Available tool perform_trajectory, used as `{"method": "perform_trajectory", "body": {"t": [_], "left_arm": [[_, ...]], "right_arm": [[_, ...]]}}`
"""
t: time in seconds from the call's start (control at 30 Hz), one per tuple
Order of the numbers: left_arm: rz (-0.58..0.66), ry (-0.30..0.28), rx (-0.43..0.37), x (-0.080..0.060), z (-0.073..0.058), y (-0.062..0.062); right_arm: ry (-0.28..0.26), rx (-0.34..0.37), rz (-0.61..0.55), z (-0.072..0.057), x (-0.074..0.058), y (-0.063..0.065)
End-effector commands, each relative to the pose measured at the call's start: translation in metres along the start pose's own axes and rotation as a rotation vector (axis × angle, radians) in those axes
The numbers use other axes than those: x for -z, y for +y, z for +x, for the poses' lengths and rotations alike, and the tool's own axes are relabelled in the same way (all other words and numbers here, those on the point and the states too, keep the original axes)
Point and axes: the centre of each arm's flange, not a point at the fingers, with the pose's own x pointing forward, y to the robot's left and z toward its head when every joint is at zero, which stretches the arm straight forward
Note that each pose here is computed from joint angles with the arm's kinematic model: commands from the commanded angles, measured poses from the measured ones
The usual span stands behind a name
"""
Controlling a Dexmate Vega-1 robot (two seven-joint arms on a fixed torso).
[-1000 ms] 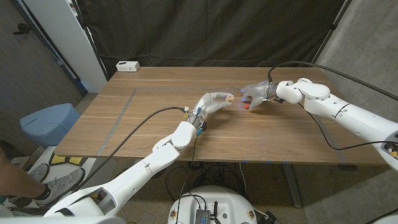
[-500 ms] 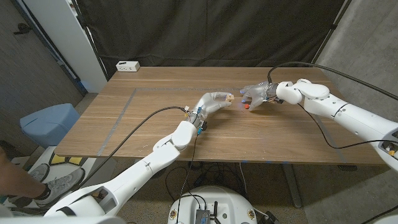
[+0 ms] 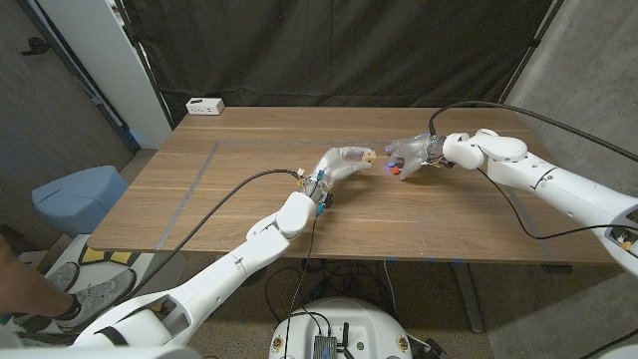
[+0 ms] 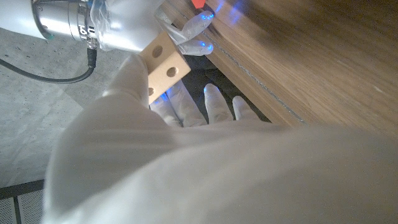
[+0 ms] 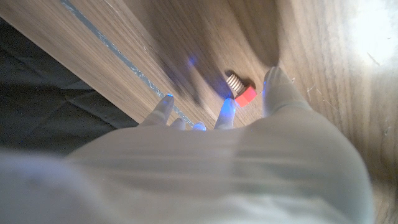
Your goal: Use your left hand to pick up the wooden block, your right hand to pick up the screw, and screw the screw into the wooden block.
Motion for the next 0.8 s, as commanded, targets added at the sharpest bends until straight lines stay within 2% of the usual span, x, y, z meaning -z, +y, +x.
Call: {"method": "perform_trajectory", "body": {"t": [0.03,0.8], "left_arm": [[-0.003,-0.002,0.004,0.0005,0.0035,-0.0002],[0.001,-0.005,0.009,-0.0007,0.0048,-0.0011]], "right_arm": [[-0.001,0.016,0.003,0.0029,0.0002,0.003],[0.003,0.059,0.002,0.0027,-0.003,0.007]]}}
